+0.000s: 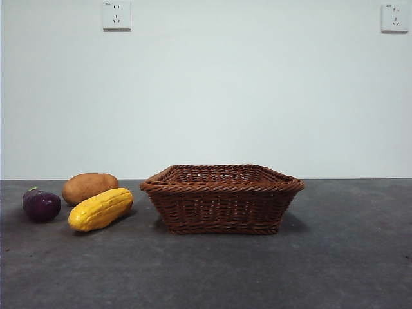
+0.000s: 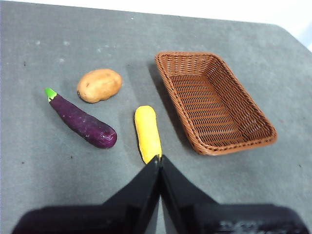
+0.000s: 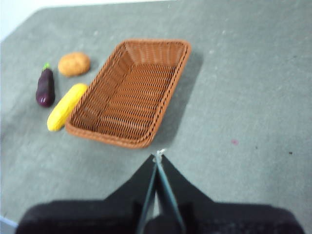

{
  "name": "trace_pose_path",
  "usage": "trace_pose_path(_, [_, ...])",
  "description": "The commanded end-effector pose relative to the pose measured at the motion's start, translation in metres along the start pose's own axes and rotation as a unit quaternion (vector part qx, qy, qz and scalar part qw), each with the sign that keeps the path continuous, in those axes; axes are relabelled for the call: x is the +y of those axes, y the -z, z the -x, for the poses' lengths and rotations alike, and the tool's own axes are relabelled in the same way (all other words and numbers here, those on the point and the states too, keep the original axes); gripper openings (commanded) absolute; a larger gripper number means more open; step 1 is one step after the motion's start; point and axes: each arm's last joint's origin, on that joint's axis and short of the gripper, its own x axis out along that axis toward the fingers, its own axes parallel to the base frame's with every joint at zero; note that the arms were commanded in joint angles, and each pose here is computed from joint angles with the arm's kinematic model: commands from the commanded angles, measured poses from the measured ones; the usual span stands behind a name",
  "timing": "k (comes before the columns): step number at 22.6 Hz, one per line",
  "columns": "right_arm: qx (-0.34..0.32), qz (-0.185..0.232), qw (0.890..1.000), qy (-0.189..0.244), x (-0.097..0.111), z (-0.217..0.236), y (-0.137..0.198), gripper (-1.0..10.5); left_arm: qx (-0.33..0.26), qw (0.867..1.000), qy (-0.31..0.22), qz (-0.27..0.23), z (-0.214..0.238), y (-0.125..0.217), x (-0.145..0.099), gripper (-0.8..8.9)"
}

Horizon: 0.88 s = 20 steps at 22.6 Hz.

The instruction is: Help me put the vegetables on the table into the basket

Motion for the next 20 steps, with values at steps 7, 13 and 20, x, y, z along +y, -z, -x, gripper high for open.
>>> trace_pose_path(7, [0.065,0.024,0.998,-0.009,-0.001,-0.004,0.003,-0.1,0.020,1.000,0.001,-0.009,0.007,-0.004,-0.003,-0.04])
trace_pose_path(13, [0.063,0.023,0.998,-0.020,0.000,-0.004,0.003,2.9,0.024,0.999,0.027,-0.007,0.002,-0.007,-0.003,4.33])
trace_pose_path(20, [0.079,0.014,0.996,-0.031,-0.002,-0.011,0.001,5.7,0.043,0.999,0.026,0.001,-0.007,-0.010,0.000,5.75])
